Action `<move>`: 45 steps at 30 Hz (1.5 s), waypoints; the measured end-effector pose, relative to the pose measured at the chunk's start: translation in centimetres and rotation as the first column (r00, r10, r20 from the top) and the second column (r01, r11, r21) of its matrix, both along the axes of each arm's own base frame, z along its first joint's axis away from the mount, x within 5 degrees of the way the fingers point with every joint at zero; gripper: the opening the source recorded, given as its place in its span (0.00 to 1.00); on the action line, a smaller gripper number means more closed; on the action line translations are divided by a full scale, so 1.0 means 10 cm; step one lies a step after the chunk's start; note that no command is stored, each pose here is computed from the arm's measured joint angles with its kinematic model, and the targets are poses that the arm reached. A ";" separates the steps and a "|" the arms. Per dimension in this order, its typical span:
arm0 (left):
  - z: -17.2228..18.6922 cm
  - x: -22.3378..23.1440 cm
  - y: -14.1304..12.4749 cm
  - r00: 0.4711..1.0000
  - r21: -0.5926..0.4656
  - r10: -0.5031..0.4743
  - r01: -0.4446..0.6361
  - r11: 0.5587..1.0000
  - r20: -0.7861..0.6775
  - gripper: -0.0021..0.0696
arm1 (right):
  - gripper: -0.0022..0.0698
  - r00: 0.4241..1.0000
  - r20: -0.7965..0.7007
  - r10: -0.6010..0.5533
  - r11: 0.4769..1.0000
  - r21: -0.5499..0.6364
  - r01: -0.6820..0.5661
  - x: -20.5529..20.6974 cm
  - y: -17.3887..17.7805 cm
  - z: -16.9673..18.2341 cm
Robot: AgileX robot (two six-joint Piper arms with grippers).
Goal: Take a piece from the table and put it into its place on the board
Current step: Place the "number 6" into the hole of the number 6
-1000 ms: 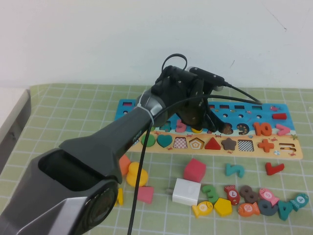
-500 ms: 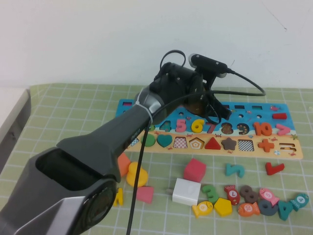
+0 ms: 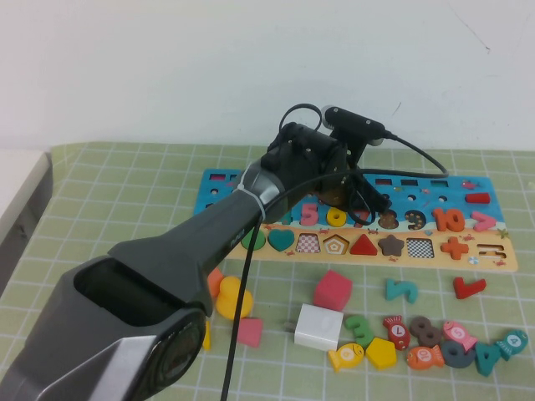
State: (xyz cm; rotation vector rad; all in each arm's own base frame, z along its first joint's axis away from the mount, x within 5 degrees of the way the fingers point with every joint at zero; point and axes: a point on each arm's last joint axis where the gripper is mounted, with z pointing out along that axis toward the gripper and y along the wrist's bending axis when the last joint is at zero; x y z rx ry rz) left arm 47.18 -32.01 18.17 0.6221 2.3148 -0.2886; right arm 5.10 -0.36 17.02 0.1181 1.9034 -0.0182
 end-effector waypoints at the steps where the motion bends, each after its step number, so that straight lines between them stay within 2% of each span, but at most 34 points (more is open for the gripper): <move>1: -0.01 0.00 0.00 1.000 0.004 0.002 -0.002 1.000 -0.009 0.03 | 0.03 1.000 0.000 0.000 1.000 0.000 0.000 0.00 0.00 0.00; 18: -0.01 -0.04 0.03 0.997 0.015 0.036 -0.035 0.999 -0.061 0.03 | 0.03 1.000 0.000 0.000 1.000 0.000 0.000 0.00 0.00 0.00; 26: -0.01 -0.02 0.06 0.998 0.041 0.053 -0.051 0.998 -0.037 0.03 | 0.03 1.000 0.000 0.000 1.000 0.000 0.000 0.00 0.00 0.00; 35: 0.01 -0.01 0.05 0.998 0.023 0.054 -0.054 0.998 -0.033 0.03 | 0.03 1.000 0.000 0.000 1.000 0.000 0.000 0.00 0.00 0.00; 41: 0.24 -0.03 0.06 0.999 -0.011 0.054 -0.054 0.998 0.003 0.03 | 0.03 1.000 0.000 0.000 1.000 0.000 0.000 0.00 0.00 0.00; 45: 0.37 -0.11 0.08 0.999 0.014 0.026 -0.026 1.000 -0.030 0.03 | 0.03 1.000 0.000 0.000 1.000 0.000 0.000 0.00 0.00 0.00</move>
